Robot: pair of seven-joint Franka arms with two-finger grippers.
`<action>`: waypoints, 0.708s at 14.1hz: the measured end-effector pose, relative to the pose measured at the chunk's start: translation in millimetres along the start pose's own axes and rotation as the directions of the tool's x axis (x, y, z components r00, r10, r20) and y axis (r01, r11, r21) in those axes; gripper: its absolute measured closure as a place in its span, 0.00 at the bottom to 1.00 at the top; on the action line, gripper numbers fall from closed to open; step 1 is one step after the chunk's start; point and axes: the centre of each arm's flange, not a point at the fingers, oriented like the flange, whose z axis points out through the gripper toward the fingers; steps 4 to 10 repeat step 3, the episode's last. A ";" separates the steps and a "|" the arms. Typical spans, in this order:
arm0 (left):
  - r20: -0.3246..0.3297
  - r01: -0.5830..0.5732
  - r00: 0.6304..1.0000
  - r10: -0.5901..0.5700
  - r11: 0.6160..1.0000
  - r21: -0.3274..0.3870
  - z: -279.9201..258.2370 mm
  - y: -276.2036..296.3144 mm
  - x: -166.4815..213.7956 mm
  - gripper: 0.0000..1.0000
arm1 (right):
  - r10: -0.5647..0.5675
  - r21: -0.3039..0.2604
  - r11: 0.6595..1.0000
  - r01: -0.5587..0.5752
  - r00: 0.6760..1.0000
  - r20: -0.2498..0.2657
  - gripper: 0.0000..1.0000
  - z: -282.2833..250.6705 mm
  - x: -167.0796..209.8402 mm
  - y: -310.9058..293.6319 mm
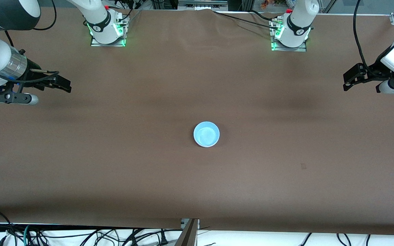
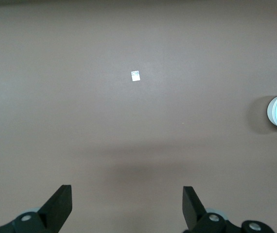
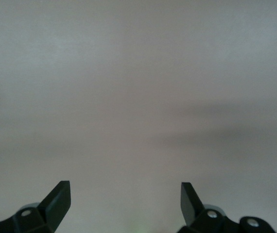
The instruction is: Stack pink and blue bowls on white bowl
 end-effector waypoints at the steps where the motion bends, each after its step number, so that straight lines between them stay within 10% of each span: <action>1: 0.000 0.000 1.000 0.000 1.000 0.000 -0.1 0.0 0.0 0.00 | -0.018 -0.012 1.000 0.018 1.000 -0.008 0.00 -1.8 -1.2 -5.1; 10: -0.001 0.000 1.000 0.000 1.000 0.000 -0.2 0.0 0.2 0.00 | -0.041 -0.019 0.999 0.041 0.999 -0.022 0.00 -6.0 -1.9 -9.3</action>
